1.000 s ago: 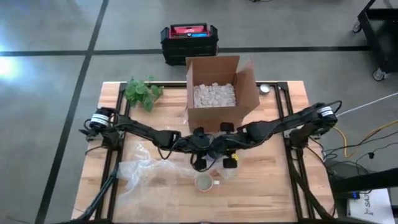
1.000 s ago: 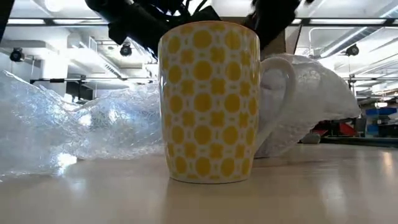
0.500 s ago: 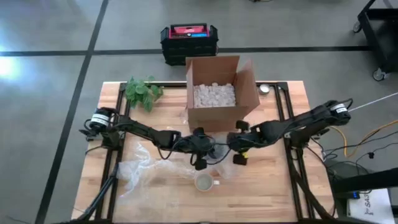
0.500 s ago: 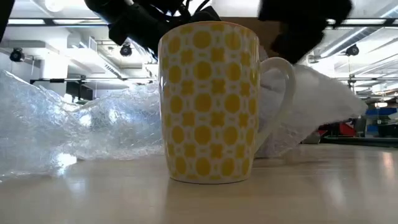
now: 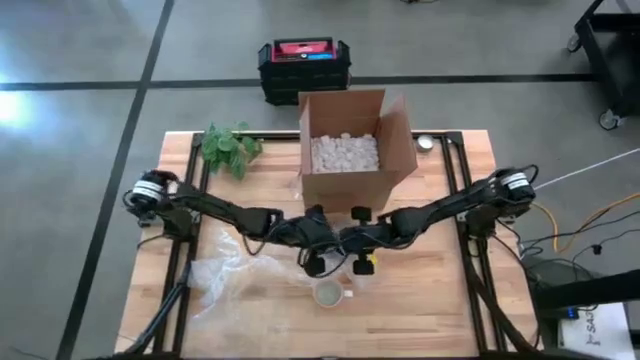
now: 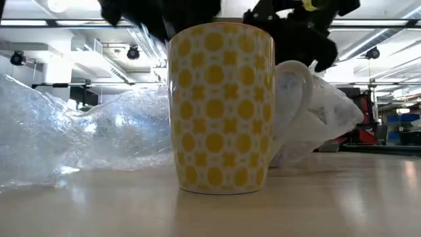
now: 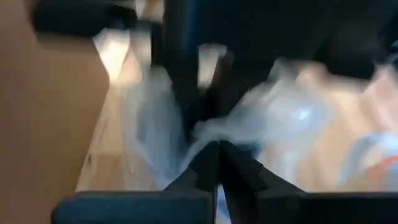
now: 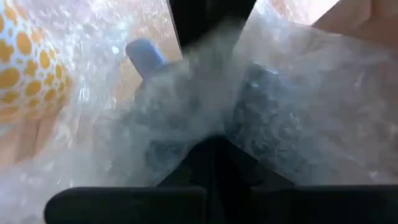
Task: Wrap mug
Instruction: Wrap the purple mug with bubble wrap
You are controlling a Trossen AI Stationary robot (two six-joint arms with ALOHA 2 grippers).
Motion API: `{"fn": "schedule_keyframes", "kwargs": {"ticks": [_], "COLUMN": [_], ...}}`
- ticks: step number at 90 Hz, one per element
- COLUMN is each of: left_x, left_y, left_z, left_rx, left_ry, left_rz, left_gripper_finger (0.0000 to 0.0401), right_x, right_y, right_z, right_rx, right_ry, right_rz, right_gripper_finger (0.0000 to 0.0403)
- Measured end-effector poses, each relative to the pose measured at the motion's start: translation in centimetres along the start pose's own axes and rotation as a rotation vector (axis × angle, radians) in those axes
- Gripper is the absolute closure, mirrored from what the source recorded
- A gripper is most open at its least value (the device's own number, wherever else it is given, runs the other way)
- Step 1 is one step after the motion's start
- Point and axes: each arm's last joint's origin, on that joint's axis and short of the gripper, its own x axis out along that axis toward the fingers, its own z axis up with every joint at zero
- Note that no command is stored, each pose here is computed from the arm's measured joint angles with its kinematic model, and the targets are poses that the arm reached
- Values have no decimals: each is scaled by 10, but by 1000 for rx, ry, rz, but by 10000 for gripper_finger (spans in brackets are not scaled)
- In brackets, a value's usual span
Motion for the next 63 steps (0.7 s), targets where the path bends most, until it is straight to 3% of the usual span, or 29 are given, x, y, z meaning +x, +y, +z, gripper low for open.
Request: {"fn": "schedule_keyframes", "kwargs": {"ticks": [18,38,63], "left_x": [8,43,47], "left_y": [3,4,4], "left_z": [1,-29,-32], "left_rx": [-8,-1,-5], "left_ry": [-40,57,59], "left_rz": [6,35,35], "left_gripper_finger": [401,401,401], "right_x": [-5,-16,-66], "right_y": [0,-2,-8], "right_z": [5,9,26], "right_rx": [-24,-20,-31], "right_ry": [-14,-18,39], "right_rz": [5,9,-1], "right_gripper_finger": [400,400,400]}}
